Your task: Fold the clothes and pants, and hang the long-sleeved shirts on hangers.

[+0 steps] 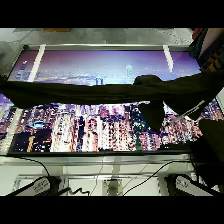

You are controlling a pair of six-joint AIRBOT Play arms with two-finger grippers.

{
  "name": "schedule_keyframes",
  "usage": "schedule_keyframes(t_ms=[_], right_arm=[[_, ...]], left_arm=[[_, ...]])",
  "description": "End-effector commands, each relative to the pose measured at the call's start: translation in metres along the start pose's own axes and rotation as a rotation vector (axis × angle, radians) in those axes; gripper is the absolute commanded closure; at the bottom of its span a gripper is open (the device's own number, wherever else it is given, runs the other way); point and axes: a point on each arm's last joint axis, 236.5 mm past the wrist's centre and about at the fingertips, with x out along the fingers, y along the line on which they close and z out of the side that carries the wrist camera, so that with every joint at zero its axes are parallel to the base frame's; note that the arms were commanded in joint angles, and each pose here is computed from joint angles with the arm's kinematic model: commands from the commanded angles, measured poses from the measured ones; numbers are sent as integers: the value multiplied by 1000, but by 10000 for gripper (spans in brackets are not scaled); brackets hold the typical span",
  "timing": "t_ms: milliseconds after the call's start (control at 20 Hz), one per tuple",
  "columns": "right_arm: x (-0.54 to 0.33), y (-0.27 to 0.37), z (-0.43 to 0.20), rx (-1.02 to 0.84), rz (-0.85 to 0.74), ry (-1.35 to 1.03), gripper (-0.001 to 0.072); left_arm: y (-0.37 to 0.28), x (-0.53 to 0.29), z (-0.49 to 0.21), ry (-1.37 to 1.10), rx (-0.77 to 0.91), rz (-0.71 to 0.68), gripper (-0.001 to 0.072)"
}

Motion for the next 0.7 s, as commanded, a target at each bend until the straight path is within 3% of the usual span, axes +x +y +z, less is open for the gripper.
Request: schedule_keyframes(t_ms=[0, 300, 650], right_arm=[[-6, 0, -23, -10, 2, 76, 680], [-30, -2, -107, -53, -21, 236, 680], [-3, -5, -266, -19, 18, 686, 680]], left_arm=[[30, -5, -32, 139, 41, 119, 700], [56, -14, -59, 265, 122, 221, 699], [46, 7, -175, 636, 513, 11, 698]])
